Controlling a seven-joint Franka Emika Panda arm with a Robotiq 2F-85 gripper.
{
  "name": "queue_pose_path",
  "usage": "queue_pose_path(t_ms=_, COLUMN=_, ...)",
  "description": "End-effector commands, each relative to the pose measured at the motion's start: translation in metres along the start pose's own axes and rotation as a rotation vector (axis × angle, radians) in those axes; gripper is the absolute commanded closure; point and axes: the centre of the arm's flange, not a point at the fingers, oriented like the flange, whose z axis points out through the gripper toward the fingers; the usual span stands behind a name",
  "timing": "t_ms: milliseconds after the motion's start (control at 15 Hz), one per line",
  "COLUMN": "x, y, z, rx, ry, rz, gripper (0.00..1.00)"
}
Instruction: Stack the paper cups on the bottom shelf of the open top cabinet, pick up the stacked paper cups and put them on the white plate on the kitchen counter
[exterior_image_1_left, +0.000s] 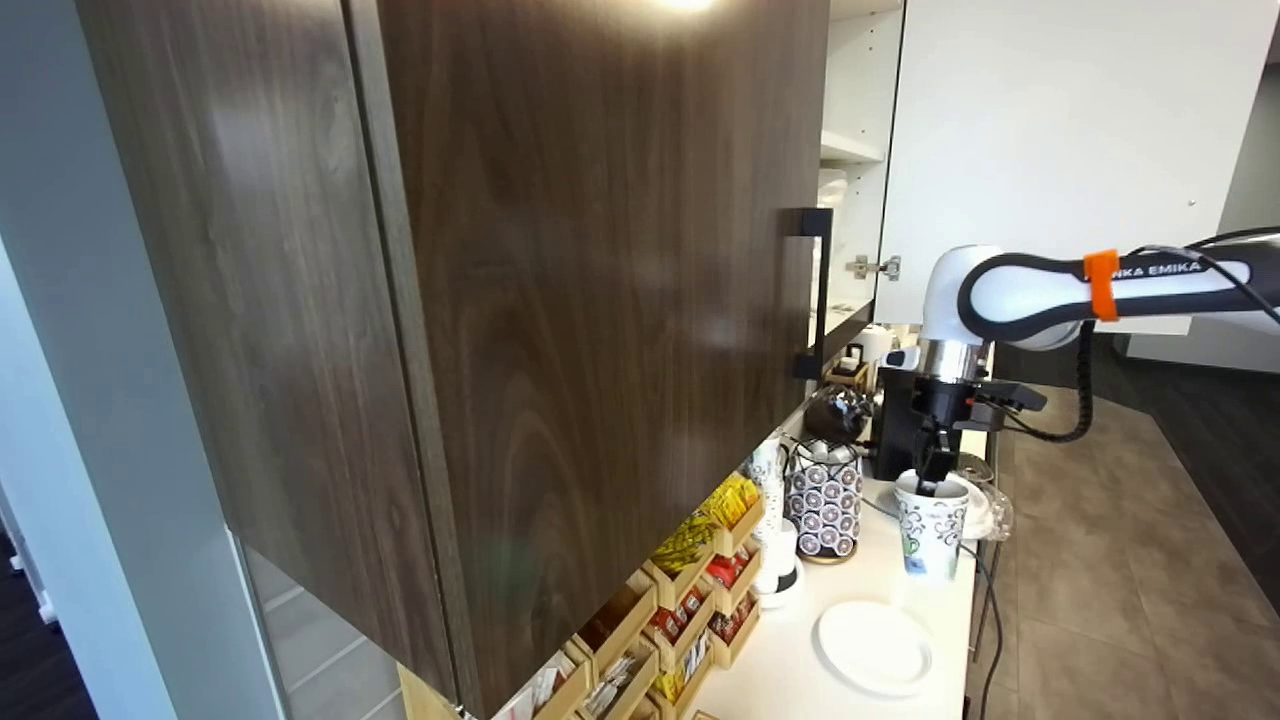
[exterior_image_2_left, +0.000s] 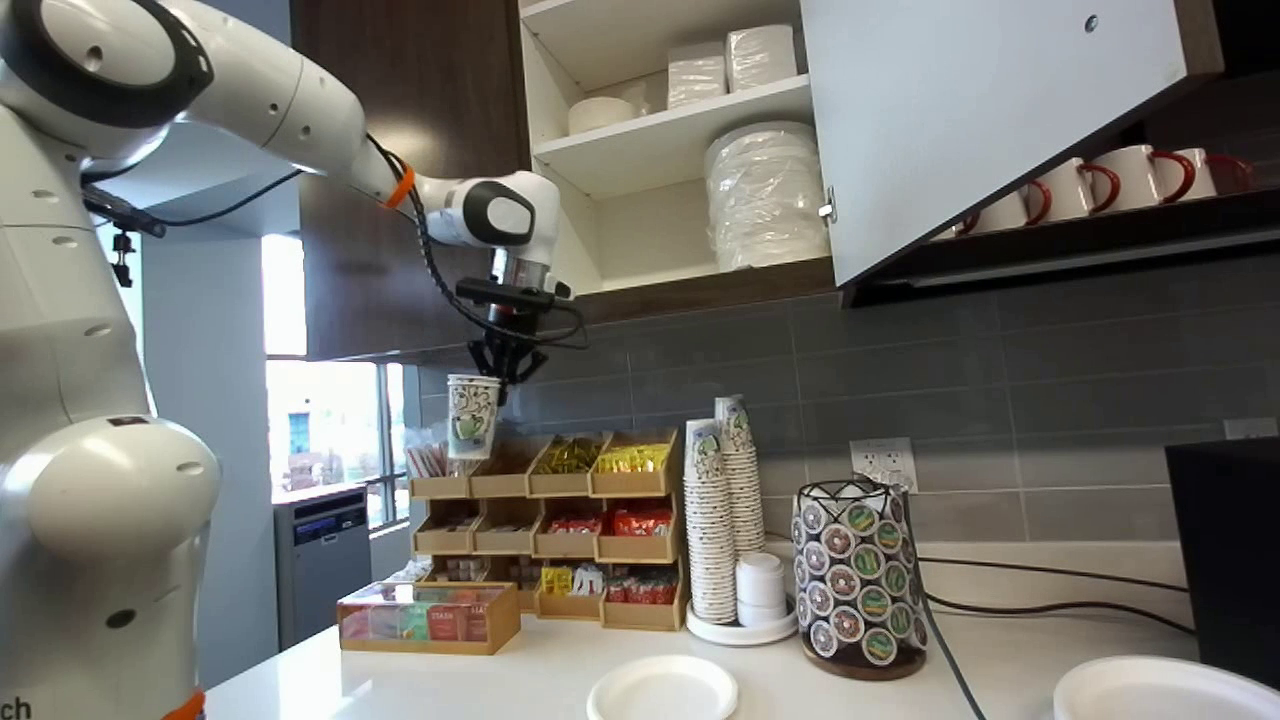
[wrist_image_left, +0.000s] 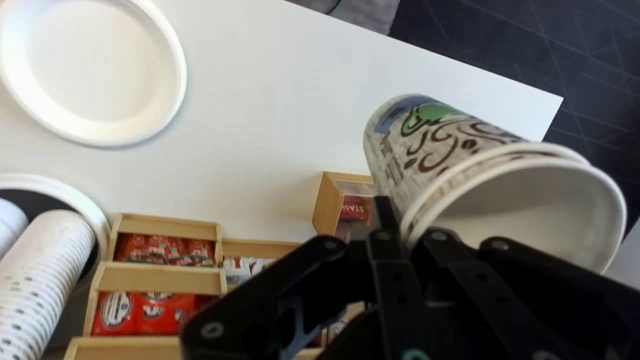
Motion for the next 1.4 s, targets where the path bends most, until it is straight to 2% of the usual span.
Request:
queue_pose_path(t_ms=0, x=-0.011, y=0.039, z=0.058, rx=0.038, ry=-0.021, rz=0.070, gripper=0.99)
queue_pose_path(t_ms=333, x=-0.023, y=0.088, z=0.120, rx=0.014, ry=0.017, rz=0.144, gripper=0.99)
queue_pose_path(t_ms=733, x=-0.040, y=0.138, z=0.162, rx=-0.100, ry=0.119, rz=0.207, gripper=0.99)
queue_pose_path(t_ms=800, x=-0.032, y=0.128, z=0.148, rx=-0.100, ry=0.081, rz=0.201, gripper=0.99)
queue_pose_path(t_ms=867, x=-0.034, y=0.132, z=0.152, rx=-0.103, ry=0.081, rz=0.207, gripper=0.95)
queue_pose_path(t_ms=1267, x=-0.030, y=0.130, z=0.149, rx=-0.107, ry=0.087, rz=0.199, gripper=0.95)
queue_pose_path(t_ms=1333, x=-0.030, y=0.130, z=0.149, rx=-0.107, ry=0.087, rz=0.199, gripper=0.99)
